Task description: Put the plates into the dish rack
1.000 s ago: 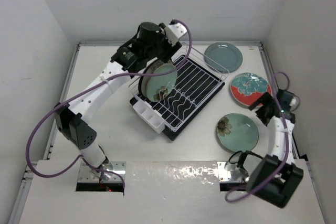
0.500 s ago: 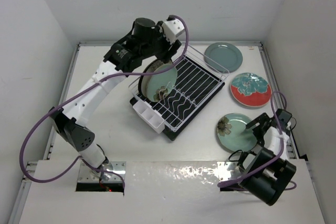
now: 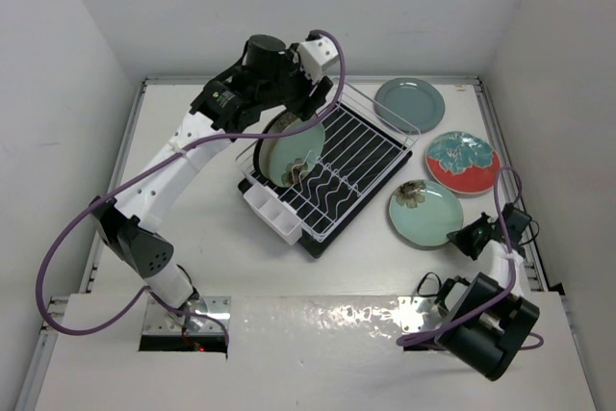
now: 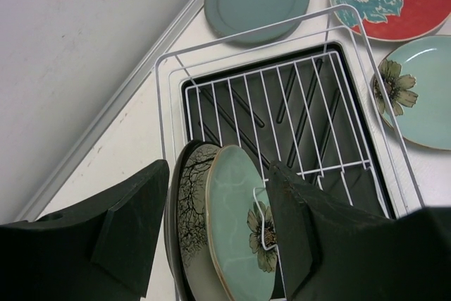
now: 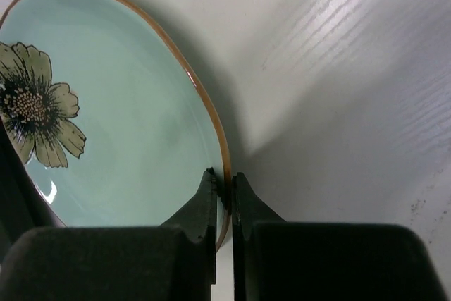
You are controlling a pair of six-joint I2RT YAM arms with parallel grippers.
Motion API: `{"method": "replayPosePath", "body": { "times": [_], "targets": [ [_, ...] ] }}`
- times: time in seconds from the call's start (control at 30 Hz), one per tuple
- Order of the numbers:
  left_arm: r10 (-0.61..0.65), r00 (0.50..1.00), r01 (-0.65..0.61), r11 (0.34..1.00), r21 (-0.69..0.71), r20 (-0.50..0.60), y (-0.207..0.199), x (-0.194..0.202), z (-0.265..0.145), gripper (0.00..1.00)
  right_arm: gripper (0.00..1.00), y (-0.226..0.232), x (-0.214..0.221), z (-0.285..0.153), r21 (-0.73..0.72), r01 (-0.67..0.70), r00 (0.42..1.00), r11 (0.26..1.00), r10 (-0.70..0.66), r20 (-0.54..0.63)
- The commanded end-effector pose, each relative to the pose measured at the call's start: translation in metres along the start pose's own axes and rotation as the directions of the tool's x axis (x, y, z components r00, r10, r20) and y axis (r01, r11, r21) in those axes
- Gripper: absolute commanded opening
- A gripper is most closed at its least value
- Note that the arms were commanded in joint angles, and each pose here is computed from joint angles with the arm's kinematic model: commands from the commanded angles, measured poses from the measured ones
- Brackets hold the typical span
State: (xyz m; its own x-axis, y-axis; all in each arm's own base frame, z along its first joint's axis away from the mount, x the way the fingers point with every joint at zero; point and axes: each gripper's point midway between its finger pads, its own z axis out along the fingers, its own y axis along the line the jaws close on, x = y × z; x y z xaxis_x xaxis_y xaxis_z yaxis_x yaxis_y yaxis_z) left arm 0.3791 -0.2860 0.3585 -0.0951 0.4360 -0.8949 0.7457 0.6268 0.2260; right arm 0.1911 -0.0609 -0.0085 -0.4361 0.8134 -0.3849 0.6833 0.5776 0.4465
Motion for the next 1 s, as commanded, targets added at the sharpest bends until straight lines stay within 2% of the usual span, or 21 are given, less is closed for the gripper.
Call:
{"method": "replayPosePath", "body": {
  "times": [0.0, 0.27, 0.37, 0.47, 0.57, 0.67, 0.7, 0.73, 0.77, 0.8, 0.9, 0.97],
  "targets": [
    [0.003, 0.997, -0.003, 1.000, 0.002, 0.074, 0.002, -0.022, -0.014, 0.56, 0.00, -0.019, 0.020, -0.007, 0.080, 0.028, 0.998, 0.996, -0.023, -0.063],
    [0.015, 0.996, -0.025, 0.994, 0.104, 0.091, -0.019, -0.023, -0.005, 0.56, 0.00, 0.050, -0.040, -0.036, -0.183, 0.160, 0.978, 0.970, -0.131, 0.163],
    [0.011, 0.995, -0.028, 0.984, 0.174, 0.097, -0.035, -0.022, 0.003, 0.56, 0.00, 0.059, -0.041, -0.041, -0.221, 0.173, 0.978, 0.960, -0.141, 0.153],
    [0.026, 0.989, -0.069, 0.950, 0.304, 0.143, -0.065, -0.025, 0.012, 0.59, 0.00, 0.071, -0.047, -0.048, -0.261, 0.213, 0.968, 0.942, -0.166, 0.190],
    [-0.014, 0.988, -0.046, 0.926, 0.375, 0.156, -0.080, -0.021, 0.023, 0.61, 0.00, 0.077, -0.050, -0.051, -0.272, 0.252, 0.958, 0.929, -0.200, 0.206],
    [-0.099, 0.985, 0.016, 0.868, 0.496, 0.141, -0.102, -0.025, 0.040, 0.61, 0.00, 0.082, -0.045, -0.053, -0.284, 0.281, 0.954, 0.917, -0.233, 0.191],
    [-0.117, 0.990, 0.051, 0.831, 0.554, 0.085, -0.117, -0.012, 0.057, 0.62, 0.00, 0.083, -0.044, -0.053, -0.286, 0.323, 0.941, 0.902, -0.273, 0.200],
    [-0.121, 0.987, 0.038, 0.822, 0.568, 0.109, -0.119, -0.027, 0.060, 0.62, 0.00, 0.086, -0.041, -0.053, -0.293, 0.348, 0.933, 0.890, -0.298, 0.203],
    [-0.118, 0.987, 0.033, 0.810, 0.586, 0.106, -0.125, -0.028, 0.065, 0.62, 0.00, 0.108, -0.068, -0.073, -0.296, 0.424, 0.893, 0.856, -0.340, 0.295],
    [-0.106, 0.990, 0.030, 0.789, 0.614, 0.088, -0.141, -0.021, 0.077, 0.63, 0.00, 0.099, -0.050, -0.074, -0.289, 0.394, 0.915, 0.872, -0.343, 0.212],
    [-0.038, 0.986, -0.077, 0.767, 0.637, 0.165, -0.169, -0.028, 0.089, 0.67, 0.00, 0.102, -0.043, -0.080, -0.287, 0.436, 0.898, 0.853, -0.391, 0.204],
    [-0.009, 0.983, -0.116, 0.742, 0.661, 0.182, -0.188, -0.014, 0.099, 0.70, 0.00, 0.105, -0.037, -0.084, -0.304, 0.459, 0.888, 0.835, -0.417, 0.195]
  ]
}}
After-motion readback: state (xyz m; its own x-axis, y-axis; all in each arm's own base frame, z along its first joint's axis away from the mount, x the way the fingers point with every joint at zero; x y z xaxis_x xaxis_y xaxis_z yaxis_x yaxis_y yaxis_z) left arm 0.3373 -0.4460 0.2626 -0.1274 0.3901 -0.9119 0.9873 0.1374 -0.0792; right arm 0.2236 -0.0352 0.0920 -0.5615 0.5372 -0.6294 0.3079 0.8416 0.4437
